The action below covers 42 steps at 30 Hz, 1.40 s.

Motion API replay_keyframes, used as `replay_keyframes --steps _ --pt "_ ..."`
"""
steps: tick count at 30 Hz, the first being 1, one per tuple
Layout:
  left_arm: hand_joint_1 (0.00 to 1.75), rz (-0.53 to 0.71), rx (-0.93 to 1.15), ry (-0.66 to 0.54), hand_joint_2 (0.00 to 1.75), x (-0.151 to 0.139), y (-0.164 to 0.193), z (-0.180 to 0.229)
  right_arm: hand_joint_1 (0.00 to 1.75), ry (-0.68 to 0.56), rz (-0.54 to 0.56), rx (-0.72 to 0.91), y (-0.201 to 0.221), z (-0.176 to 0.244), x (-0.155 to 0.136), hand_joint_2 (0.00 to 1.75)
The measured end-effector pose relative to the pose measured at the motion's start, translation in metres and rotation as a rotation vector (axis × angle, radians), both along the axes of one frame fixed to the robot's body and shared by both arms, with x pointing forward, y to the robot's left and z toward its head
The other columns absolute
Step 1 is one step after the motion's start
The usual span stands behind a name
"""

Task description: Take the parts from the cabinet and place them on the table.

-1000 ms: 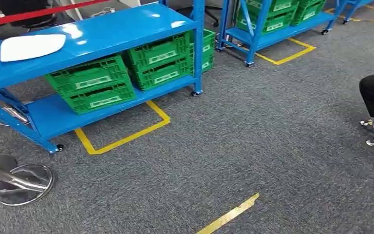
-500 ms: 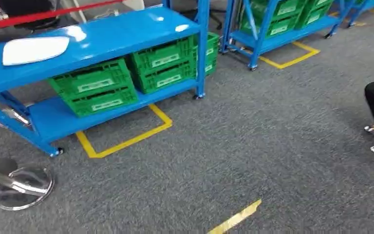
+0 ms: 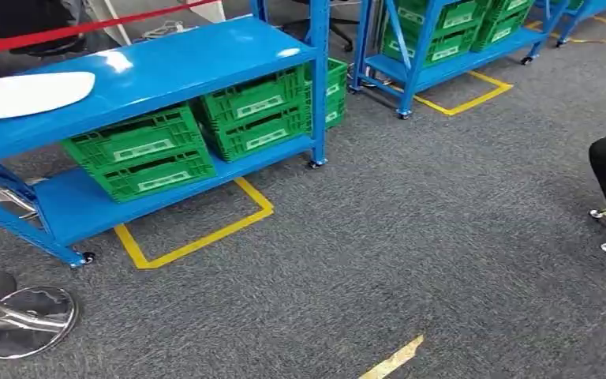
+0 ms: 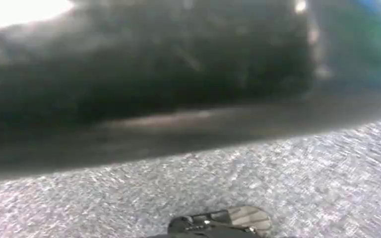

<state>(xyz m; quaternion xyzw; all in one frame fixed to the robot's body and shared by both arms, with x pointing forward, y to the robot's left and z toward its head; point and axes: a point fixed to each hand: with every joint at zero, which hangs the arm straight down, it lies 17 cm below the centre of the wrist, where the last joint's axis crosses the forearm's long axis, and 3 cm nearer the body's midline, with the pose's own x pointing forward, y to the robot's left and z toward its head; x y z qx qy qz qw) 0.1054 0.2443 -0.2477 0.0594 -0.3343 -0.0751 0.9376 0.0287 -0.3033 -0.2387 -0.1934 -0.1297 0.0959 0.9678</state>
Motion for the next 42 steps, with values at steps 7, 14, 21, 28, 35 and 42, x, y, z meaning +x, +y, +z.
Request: replay_keyframes --steps 7,14,21,28,35,42 --pt "0.00 -0.005 -0.001 -0.009 0.00 0.006 -0.001 0.001 0.00 0.009 -0.001 0.005 0.000 -0.001 -0.001 0.00" --pt "0.00 -0.006 -0.005 -0.009 0.00 0.007 -0.005 0.001 0.00 0.038 -0.019 0.004 -0.002 -0.004 -0.012 0.00" --pt "0.00 -0.010 -0.003 -0.012 0.00 0.009 -0.005 0.002 0.00 0.046 -0.027 0.004 -0.003 -0.004 -0.014 0.00" --pt "0.00 -0.009 -0.007 -0.002 0.00 0.003 -0.006 0.000 0.00 0.054 -0.034 0.005 -0.005 -0.006 -0.019 0.00" --pt "0.00 -0.006 -0.005 -0.007 0.00 0.006 -0.004 0.001 0.00 0.044 -0.028 0.008 -0.005 -0.006 -0.014 0.00" --pt "0.00 -0.005 -0.008 -0.006 0.00 0.006 -0.006 0.001 0.00 0.055 -0.040 0.006 -0.007 -0.007 -0.020 0.00"
